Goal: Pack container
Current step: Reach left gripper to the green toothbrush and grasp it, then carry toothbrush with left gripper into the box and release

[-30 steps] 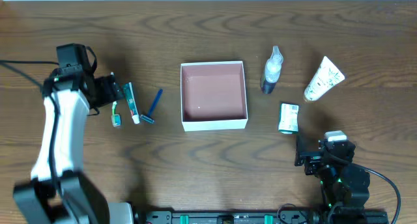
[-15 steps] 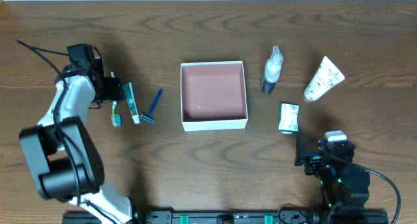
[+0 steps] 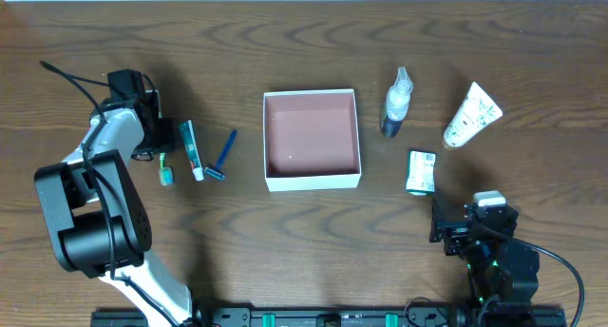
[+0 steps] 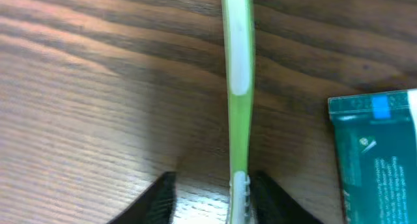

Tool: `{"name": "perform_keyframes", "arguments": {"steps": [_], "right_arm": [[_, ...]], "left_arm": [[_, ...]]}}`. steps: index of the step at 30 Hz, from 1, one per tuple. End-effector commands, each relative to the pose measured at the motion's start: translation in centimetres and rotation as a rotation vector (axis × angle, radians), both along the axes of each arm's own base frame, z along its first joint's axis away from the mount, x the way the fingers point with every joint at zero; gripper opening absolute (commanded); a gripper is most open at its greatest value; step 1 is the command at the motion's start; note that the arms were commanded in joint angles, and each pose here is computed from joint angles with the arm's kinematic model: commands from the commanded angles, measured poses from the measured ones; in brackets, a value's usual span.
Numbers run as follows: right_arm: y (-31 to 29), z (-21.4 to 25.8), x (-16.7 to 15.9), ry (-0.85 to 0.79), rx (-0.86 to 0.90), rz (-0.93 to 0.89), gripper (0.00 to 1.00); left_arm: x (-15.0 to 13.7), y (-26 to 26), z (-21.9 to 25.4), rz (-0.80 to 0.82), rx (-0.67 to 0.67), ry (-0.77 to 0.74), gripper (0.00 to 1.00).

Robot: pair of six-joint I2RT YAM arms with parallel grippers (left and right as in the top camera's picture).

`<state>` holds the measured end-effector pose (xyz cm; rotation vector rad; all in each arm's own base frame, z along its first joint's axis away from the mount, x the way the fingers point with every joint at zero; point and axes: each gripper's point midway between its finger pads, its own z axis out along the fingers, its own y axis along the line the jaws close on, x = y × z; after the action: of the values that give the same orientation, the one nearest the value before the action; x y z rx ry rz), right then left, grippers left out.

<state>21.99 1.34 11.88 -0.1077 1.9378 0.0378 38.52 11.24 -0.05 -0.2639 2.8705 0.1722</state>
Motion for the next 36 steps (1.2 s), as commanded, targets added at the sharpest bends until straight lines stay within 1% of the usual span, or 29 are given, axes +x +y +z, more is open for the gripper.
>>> {"name": "perform_keyframes", "arguments": {"steps": [1,3,4,6,10,13,15,20,21,25,28,30,36], "right_arm": [[0.0,0.0,0.0,-0.002,0.014,-0.005,0.99],[0.0,0.0,0.0,-0.002,0.014,-0.005,0.99],[0.0,0.0,0.0,-0.002,0.014,-0.005,0.99],[0.0,0.0,0.0,-0.002,0.014,-0.005,0.99],[0.0,0.0,0.0,-0.002,0.014,-0.005,0.99],[0.0,0.0,0.0,-0.002,0.014,-0.005,0.99],[0.0,0.0,0.0,-0.002,0.014,-0.005,0.99],[0.0,0.0,0.0,-0.002,0.014,-0.005,0.99],[0.0,0.0,0.0,-0.002,0.014,-0.005,0.98],[0.0,0.0,0.0,-0.002,0.014,-0.005,0.99],[0.0,0.0,0.0,-0.002,0.014,-0.005,0.99],[0.0,0.0,0.0,-0.002,0.014,-0.005,0.99],[0.0,0.0,0.0,-0.002,0.014,-0.005,0.99]], "left_arm": [[0.0,-1.0,-1.1,-0.021,-0.058,0.019,0.28],[-0.1,-1.5,-1.2,-0.028,-0.080,0.022,0.21],[-0.2,-1.7,-1.2,-0.031,-0.091,0.025,0.19],[-0.6,-2.0,-1.0,-0.034,-0.101,0.039,0.10],[-0.8,-2.5,0.5,-0.020,-0.104,0.025,0.06],[-0.7,-3.5,3.2,0.015,-0.110,-0.020,0.06],[-0.9,-4.6,5.5,0.007,-0.111,-0.051,0.06],[-2.5,-10.4,12.5,-0.136,-0.130,-0.154,0.06],[-3.1,-12.0,13.9,-0.161,-0.138,-0.179,0.06],[-5.0,-18.6,18.6,-0.260,-0.200,-0.300,0.06],[-5.3,-22.7,20.3,-0.313,-0.258,-0.366,0.06],[-5.1,-24.5,20.4,-0.336,-0.264,-0.388,0.06],[-2.8,-27.4,17.1,-0.374,-0.158,-0.385,0.06]]}}
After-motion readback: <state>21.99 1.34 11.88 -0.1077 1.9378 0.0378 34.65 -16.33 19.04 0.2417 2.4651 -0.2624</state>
